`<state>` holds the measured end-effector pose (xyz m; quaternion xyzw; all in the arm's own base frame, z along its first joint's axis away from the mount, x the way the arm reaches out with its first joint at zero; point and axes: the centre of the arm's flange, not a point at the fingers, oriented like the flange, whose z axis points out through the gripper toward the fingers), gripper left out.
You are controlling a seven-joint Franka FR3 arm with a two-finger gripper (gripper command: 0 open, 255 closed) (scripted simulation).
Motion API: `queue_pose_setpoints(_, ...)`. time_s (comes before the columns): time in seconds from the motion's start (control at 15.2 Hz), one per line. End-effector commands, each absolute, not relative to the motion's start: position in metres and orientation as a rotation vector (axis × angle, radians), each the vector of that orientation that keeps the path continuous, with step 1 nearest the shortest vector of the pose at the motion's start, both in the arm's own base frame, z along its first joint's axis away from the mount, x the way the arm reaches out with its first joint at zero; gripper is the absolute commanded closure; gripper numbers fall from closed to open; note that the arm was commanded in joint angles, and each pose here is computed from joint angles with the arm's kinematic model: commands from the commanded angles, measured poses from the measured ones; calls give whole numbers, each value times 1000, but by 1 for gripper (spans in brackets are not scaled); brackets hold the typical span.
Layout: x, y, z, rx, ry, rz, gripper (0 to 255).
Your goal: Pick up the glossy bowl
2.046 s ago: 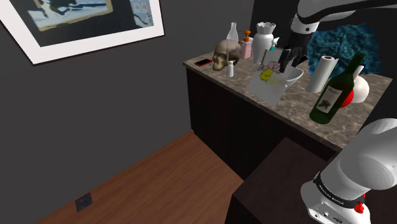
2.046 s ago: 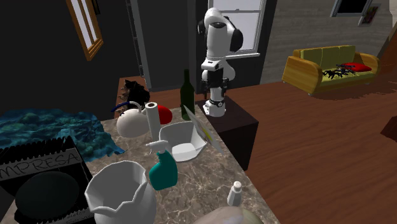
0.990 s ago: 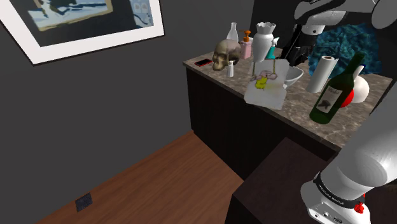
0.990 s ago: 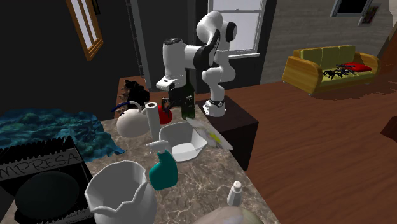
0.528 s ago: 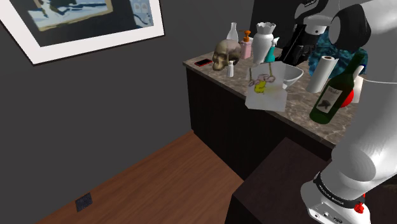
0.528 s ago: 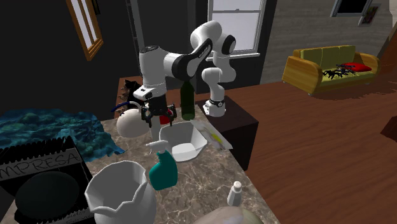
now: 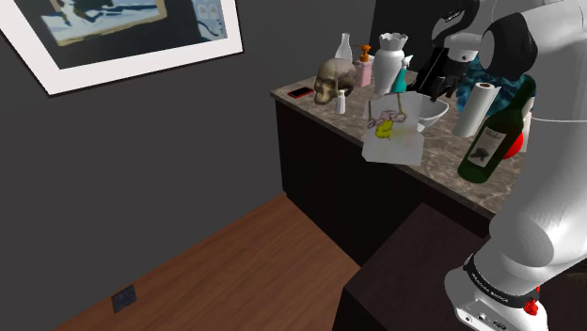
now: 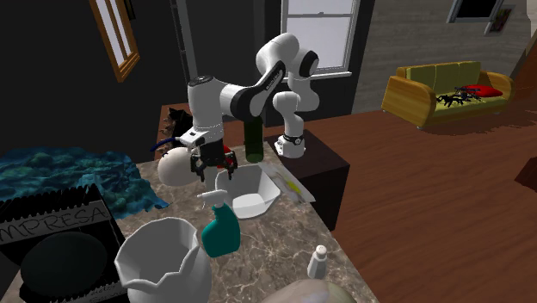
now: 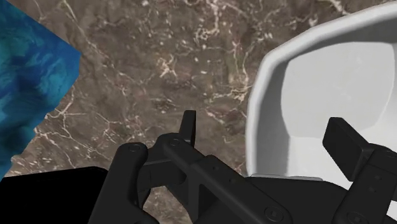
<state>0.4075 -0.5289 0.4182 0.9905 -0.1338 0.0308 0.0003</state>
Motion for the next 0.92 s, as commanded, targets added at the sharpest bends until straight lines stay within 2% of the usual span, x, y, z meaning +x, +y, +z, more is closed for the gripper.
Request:
queue_pose_setpoints(0.0, 408, -529, 414, 3111, -420, 97, 0)
queue_pose_setpoints(0.07, 408, -530, 414, 3111, -421, 97, 255)
queue_pose_setpoints(0.86, 408, -529, 430, 3111, -420, 97, 255)
